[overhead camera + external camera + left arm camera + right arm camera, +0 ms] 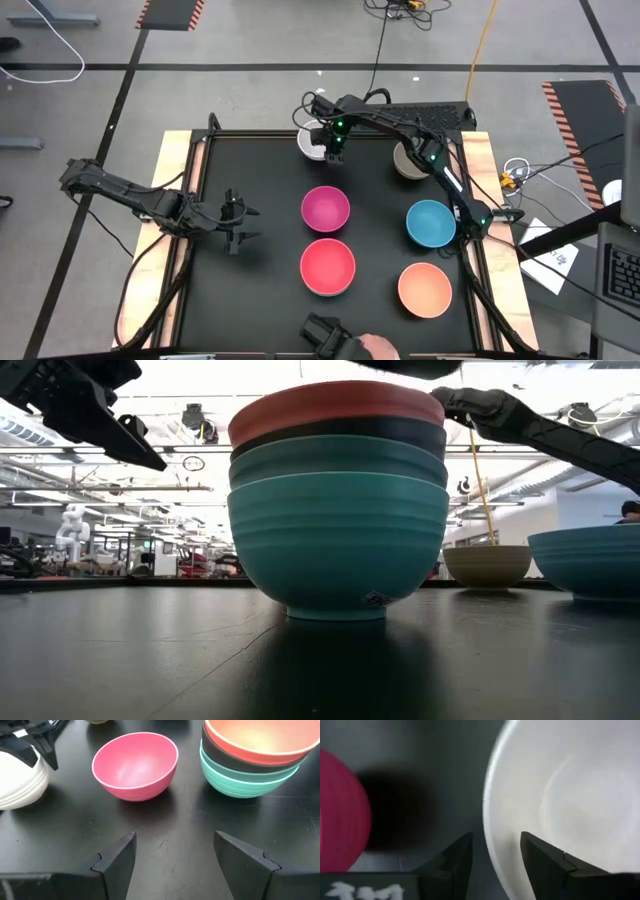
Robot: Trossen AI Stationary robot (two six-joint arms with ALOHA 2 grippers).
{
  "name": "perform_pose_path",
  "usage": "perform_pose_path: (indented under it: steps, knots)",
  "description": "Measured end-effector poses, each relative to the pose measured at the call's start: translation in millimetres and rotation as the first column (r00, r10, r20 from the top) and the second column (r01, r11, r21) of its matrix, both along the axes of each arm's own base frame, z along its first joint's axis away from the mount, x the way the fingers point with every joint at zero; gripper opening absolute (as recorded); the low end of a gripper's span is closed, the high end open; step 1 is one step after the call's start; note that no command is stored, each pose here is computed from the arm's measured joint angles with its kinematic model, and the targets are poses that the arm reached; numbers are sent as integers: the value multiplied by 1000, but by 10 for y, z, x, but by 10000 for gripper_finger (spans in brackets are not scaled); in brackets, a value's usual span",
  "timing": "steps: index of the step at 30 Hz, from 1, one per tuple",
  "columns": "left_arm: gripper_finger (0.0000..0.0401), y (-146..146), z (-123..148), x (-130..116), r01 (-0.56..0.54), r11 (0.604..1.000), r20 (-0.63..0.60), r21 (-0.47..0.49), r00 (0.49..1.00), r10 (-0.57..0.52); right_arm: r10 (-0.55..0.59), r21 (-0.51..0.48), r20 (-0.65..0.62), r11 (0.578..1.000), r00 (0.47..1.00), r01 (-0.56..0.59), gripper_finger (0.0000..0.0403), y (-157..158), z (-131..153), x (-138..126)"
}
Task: Nest bowls inside each other
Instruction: Stack the white bowl on the orange bowl
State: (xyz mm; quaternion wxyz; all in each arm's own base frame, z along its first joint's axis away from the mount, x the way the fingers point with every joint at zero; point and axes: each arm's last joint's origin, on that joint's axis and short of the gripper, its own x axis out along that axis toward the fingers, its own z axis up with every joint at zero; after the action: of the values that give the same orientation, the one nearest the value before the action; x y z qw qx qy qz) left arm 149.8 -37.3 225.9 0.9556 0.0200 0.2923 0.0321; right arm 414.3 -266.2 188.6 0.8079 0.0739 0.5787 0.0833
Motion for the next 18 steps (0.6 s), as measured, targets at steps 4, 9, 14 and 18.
perform_pose_path:
  steps: [4, 9, 14, 18]
  knots:
    - [269, 0, -1, 0, 1, 1000, -1, 0, 1000, -1, 54, -19, 11, 998, 998, -54, 104, 22, 16, 8]
    - [269, -1, 0, 0, 4, 1000, -1, -2, 1000, -4, 110, -94, 18, 990, 994, -108, 13, 44, 48, 48]
    - [269, -1, -1, 0, 2, 1000, -1, -6, 1000, -2, 141, -140, 15, 981, 990, -137, 4, 78, 50, 89]
    - [269, -2, -2, -1, -5, 1000, -1, -20, 1000, 5, 146, -181, -26, 972, 989, -148, 2, 109, 47, 101]
